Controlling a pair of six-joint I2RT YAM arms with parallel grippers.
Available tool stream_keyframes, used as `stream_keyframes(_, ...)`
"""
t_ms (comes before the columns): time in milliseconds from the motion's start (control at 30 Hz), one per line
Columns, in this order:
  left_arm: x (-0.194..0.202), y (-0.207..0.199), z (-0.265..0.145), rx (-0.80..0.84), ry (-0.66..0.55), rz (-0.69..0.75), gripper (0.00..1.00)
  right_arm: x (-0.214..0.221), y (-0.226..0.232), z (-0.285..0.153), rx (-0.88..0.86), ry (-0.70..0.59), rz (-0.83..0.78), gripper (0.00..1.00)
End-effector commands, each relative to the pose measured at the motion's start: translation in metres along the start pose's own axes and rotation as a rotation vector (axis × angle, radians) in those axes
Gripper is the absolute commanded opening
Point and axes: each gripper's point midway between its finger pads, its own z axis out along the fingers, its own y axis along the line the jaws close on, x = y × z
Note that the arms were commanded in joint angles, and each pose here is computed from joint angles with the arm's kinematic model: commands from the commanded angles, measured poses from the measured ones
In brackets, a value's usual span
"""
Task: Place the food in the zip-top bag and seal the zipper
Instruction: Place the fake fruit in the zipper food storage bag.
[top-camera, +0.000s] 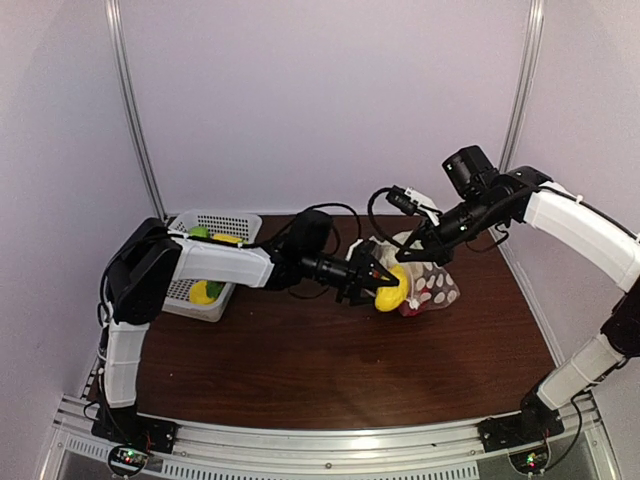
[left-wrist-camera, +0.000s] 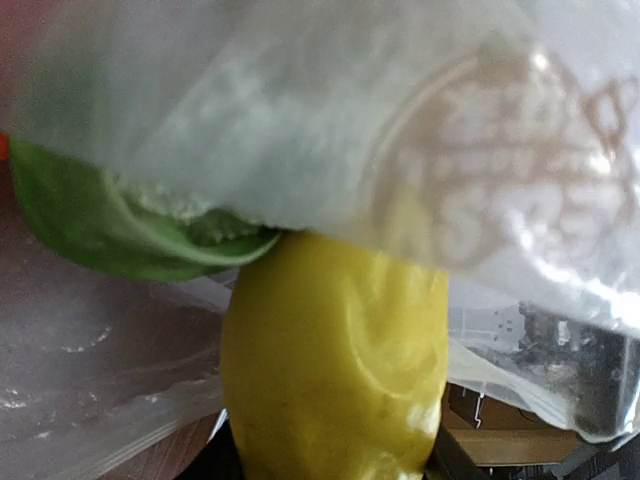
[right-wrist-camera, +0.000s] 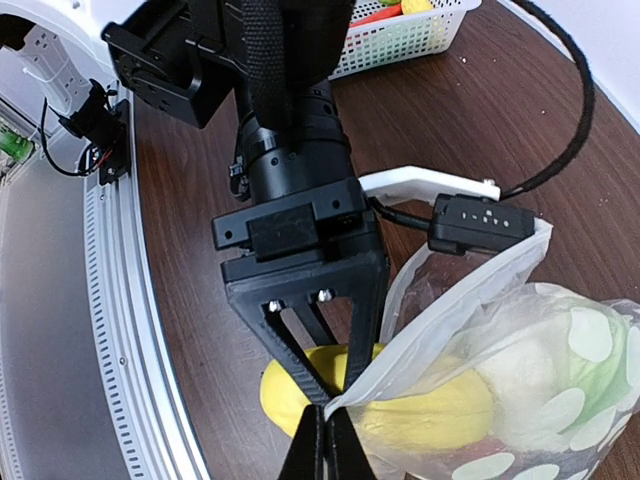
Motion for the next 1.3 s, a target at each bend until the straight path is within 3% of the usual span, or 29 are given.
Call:
stream_keyframes(0,-0.045,-0.015,-0.039,0.158,-0.303,-0.142,0.29,-0.034,0.026,-0.026,-0.034,-0.126,-0.057,0.0)
stream_keyframes(100,-0.049,-0.002,-0.044,0.134,-0.373,-0.179,0.26,-0.033,0.018,-0.024,0.002,-0.126,-0.043,0.0)
stream_keyframes(200,-0.043,-0.013,-0.044,0.136,-0.382,-0.144,0.25,-0.028,0.005,-0.02,0.057,-0.11,-0.014,0.0)
stream_keyframes(367,-0.017,-0.038,-0.039,0.089,-0.309,-0.04,0.25,-0.03,-0.021,-0.023,0.14,-0.134,0.035,0.0)
stream_keyframes(567,-0.009,-0.057,-0.034,0.083,-0.223,0.063,0.24,-0.029,-0.011,-0.018,0.06,-0.141,0.033,0.0)
stream_keyframes(733,-0.015,-0.047,-0.012,0.041,-0.119,0.104,0.22,-0.038,0.007,-0.027,-0.018,-0.171,0.022,0.0)
stream_keyframes(967,-0.013,-0.013,-0.001,-0.181,-0.058,0.16,0.22,-0.031,0.004,-0.031,0.034,-0.148,-0.008,0.0)
stream_keyframes(1100,-0.007,-0.023,0.015,-0.264,-0.005,0.308,0.32,-0.032,0.01,-0.026,-0.026,-0.164,0.004,0.0)
stream_keyframes(1267,-0.018,-0.037,0.033,-0.268,-0.074,0.46,0.38,-0.043,0.034,-0.031,-0.167,-0.195,-0.006,0.0)
